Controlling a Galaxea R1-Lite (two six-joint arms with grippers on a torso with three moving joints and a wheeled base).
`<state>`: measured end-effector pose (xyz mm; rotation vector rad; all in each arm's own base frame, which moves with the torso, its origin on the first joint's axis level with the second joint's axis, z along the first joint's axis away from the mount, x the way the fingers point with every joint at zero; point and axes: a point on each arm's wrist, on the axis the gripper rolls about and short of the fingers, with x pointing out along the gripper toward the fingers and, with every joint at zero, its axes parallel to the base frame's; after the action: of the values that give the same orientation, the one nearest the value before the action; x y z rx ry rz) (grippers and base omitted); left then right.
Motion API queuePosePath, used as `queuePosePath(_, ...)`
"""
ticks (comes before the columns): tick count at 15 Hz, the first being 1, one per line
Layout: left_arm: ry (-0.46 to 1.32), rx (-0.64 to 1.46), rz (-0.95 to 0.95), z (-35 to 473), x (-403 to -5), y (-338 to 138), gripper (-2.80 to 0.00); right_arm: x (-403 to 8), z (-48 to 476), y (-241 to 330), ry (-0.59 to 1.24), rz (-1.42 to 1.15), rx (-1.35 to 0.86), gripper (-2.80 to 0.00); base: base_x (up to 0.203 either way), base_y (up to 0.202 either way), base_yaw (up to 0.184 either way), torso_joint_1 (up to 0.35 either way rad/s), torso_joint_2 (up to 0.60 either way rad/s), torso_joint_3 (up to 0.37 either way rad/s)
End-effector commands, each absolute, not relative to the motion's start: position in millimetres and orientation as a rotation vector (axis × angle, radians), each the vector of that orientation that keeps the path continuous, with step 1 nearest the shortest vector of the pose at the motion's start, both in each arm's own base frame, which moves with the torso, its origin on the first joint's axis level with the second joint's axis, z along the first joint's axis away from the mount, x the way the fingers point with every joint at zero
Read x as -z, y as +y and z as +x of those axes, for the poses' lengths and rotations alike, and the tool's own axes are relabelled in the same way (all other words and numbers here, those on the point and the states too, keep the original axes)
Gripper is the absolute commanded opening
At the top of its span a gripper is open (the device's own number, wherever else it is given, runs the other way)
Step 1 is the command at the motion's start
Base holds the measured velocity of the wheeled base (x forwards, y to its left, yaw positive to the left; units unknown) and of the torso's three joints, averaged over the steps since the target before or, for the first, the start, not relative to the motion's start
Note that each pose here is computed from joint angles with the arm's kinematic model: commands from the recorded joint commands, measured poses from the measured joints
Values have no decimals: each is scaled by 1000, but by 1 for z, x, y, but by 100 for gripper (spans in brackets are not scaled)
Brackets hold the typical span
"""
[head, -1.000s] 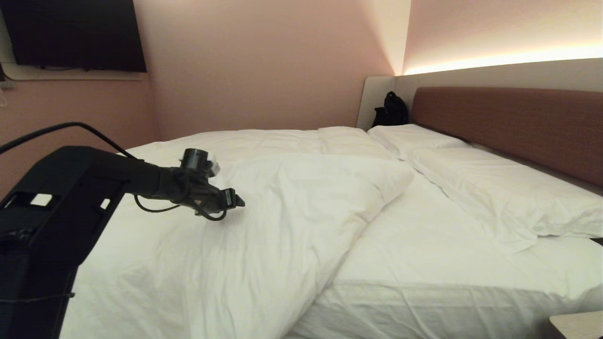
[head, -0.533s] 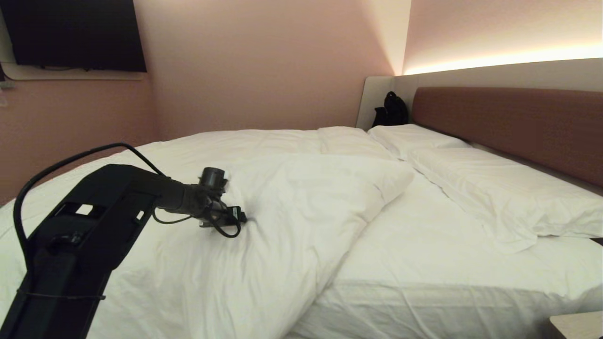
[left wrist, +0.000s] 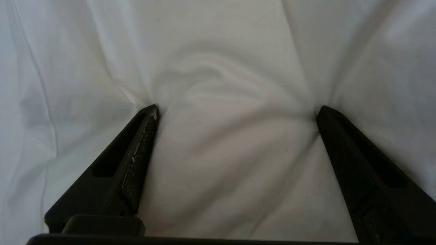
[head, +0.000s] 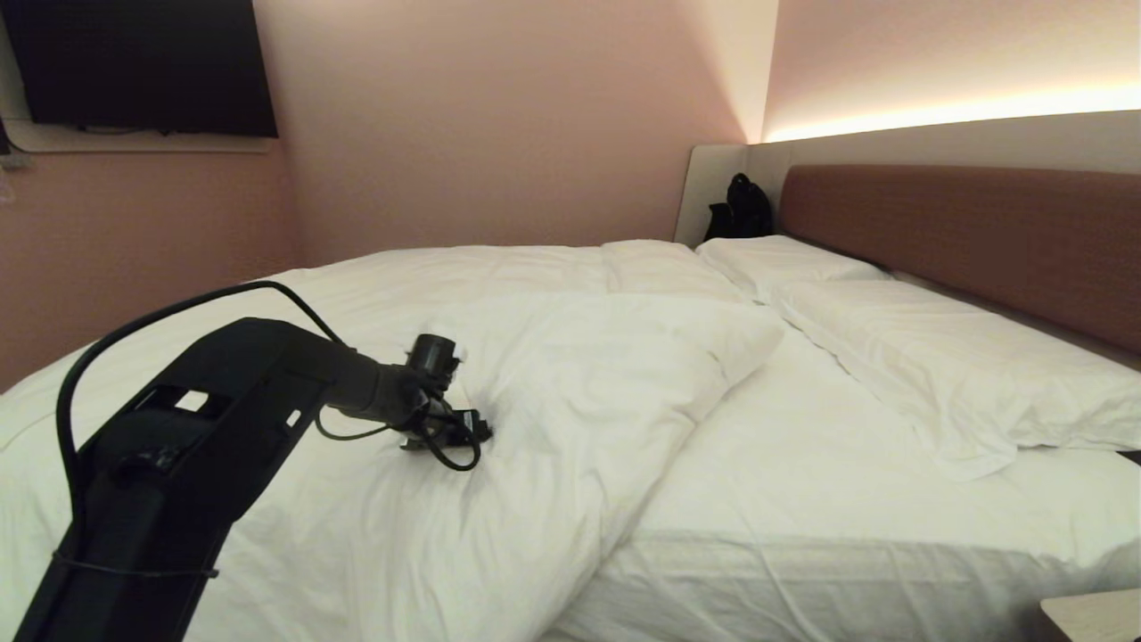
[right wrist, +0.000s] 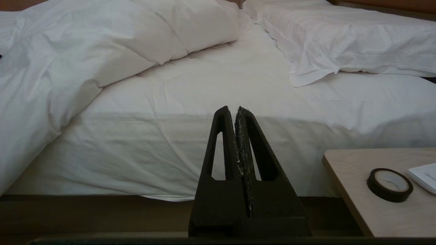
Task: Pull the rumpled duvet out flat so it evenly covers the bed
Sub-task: Flatten the corners of the folded blanket
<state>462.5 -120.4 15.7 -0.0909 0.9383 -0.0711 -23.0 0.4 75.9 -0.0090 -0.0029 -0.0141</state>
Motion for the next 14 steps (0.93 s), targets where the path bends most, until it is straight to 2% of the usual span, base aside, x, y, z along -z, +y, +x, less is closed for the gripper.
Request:
queuePosePath(1,945,64,-92,461,-14,-122,0,-76,-23,0,-1,-9,14,-280,0,0,0,0,0,0)
queuePosePath(7,968,49,-103,459,-7,-123,0,-76,-23,0,-1,-9,14,-280,0,0,0,0,0,0)
queuePosePath(8,975,47,-106,458,-6,-122,-268,-76,-23,0,-1,-9,14,-280,0,0,0,0,0,0)
queuePosePath(9,975,49,-107,458,-6,-122,-280,-76,-23,0,-1,-9,14,-280,0,0,0,0,0,0)
queuePosePath(14,958,56,-113,456,-19,-122,-280,-76,-23,0,-1,-9,14,-280,0,0,0,0,0,0)
